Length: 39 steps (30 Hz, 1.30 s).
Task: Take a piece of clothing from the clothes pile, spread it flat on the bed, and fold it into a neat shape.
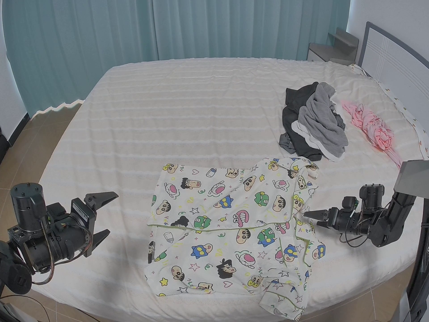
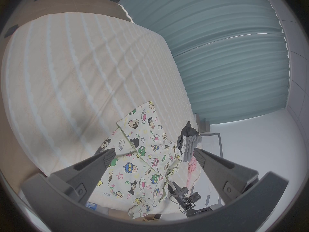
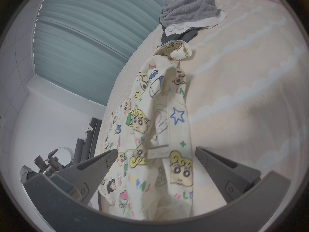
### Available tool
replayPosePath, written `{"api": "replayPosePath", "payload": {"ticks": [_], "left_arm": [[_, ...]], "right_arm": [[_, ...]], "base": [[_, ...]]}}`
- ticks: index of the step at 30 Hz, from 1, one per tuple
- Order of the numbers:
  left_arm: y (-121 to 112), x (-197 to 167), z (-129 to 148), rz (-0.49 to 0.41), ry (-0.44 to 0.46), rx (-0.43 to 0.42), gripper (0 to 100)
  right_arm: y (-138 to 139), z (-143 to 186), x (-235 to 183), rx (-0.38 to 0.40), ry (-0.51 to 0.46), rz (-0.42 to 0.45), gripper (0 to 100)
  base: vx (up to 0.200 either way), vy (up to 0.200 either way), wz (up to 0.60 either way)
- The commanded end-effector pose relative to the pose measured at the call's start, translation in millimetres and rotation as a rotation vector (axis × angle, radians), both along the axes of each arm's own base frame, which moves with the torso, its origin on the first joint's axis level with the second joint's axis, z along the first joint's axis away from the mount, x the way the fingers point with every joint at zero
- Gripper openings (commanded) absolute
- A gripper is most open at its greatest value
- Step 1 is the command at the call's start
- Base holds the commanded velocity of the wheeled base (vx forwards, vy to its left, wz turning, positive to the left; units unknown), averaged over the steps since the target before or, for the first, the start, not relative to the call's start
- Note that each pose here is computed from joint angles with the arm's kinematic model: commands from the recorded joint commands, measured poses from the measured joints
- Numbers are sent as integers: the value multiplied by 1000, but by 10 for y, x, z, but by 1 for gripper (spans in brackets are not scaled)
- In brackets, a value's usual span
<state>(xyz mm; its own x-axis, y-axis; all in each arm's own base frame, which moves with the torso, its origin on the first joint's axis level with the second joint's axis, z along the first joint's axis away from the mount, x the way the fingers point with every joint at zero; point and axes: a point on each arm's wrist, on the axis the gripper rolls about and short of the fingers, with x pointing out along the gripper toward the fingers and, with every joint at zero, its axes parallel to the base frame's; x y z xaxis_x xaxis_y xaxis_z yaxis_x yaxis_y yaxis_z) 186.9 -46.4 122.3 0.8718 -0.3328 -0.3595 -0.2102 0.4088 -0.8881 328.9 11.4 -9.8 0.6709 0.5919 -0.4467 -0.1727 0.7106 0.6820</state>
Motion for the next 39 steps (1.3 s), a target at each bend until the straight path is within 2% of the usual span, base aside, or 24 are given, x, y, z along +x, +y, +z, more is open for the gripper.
{"api": "replayPosePath", "payload": {"ticks": [1, 7, 15, 21, 22, 39], "left_arm": [[0, -13, 1, -2, -1, -1, 100], [1, -19, -13, -2, 5, 0, 100], [1, -19, -13, -2, 5, 0, 100], [6, -15, -14, 1, 5, 0, 100], [6, -15, -14, 1, 5, 0, 100], [7, -3, -30, 4, 12, 3, 100]], "right_arm": [[22, -147, 103, -19, 7, -32, 100], [26, -160, 151, -13, 3, -44, 100], [163, -133, 253, 72, -16, -57, 100], [140, -159, 277, 82, -8, -78, 100], [124, -153, 279, 82, -12, -84, 0], [-52, -167, 216, 80, 9, -140, 0]], "base": [[0, 0, 0], [0, 0, 0], [0, 0, 0], [0, 0, 0], [0, 0, 0], [0, 0, 0]]}}
